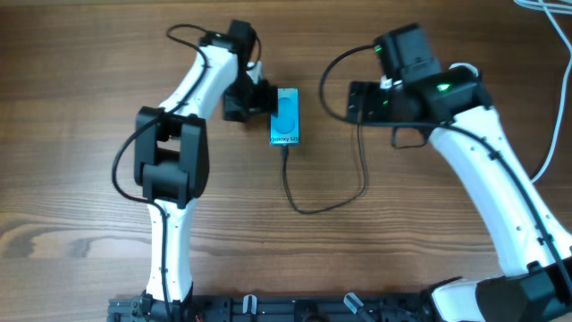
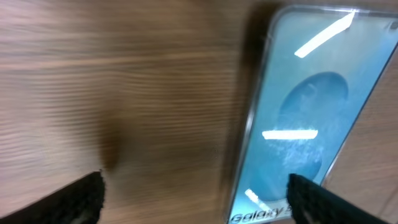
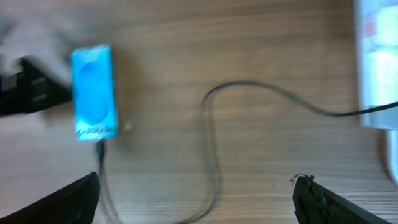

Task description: Plug charger to phone and switch on socket

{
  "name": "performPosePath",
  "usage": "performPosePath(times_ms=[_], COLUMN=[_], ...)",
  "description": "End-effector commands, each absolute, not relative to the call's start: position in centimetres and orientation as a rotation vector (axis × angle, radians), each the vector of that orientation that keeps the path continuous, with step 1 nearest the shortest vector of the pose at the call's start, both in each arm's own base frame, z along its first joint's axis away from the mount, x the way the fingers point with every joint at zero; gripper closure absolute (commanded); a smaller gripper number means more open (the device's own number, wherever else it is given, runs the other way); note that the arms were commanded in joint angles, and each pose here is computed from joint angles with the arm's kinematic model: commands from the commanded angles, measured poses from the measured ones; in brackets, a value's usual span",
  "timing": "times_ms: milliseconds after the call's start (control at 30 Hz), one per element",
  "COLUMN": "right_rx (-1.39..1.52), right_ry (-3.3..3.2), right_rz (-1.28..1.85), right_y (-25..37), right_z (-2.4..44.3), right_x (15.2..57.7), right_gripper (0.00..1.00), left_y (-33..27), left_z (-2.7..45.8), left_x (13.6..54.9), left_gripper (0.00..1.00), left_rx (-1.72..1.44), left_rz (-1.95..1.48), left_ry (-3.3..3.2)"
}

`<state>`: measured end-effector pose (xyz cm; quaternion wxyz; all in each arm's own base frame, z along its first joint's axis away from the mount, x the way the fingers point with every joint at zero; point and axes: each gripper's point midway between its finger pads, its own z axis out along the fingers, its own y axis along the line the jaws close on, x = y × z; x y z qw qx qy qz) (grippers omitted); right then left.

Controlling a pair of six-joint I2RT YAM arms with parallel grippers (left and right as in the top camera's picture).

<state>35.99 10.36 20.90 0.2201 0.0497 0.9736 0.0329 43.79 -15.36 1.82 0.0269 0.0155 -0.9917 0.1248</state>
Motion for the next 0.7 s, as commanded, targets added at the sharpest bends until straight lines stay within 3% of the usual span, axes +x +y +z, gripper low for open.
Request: performPosePath(times_ms=[0,100,233,433,667], right_rx=[0.271,0.500,0.778,1.152,1.240], right_ry=[2.653,2.628,2.523,2.481,2.527], right_rz=[0.007,-0.058,-0.165,-0.214,-0.247], right_y=[5.1,-1.4,-10.4,-19.7,-23.5], right_z=[21.6,21.2,20.2,15.0,10.0], right_x=[37.5,38.1,39.3,38.0,37.6], right_gripper=[0.00,0.00,0.00,0.00,0.00], left_y=[-12.5,-10.4,-8.6,-7.6,-7.6], left_z=[9.7,15.6,19.3,19.4,19.4], left_x=[47.2,47.6,47.5,47.6,47.6], left_gripper=[0.00,0.00,0.00,0.00,0.00], left_rx=[0.129,0.188,0.241,0.277,0.275], left_rz=[0.433,0.479,0.508,0.502,0.503], left_ry=[-3.251,-3.373,-3.448,-3.451,-3.451])
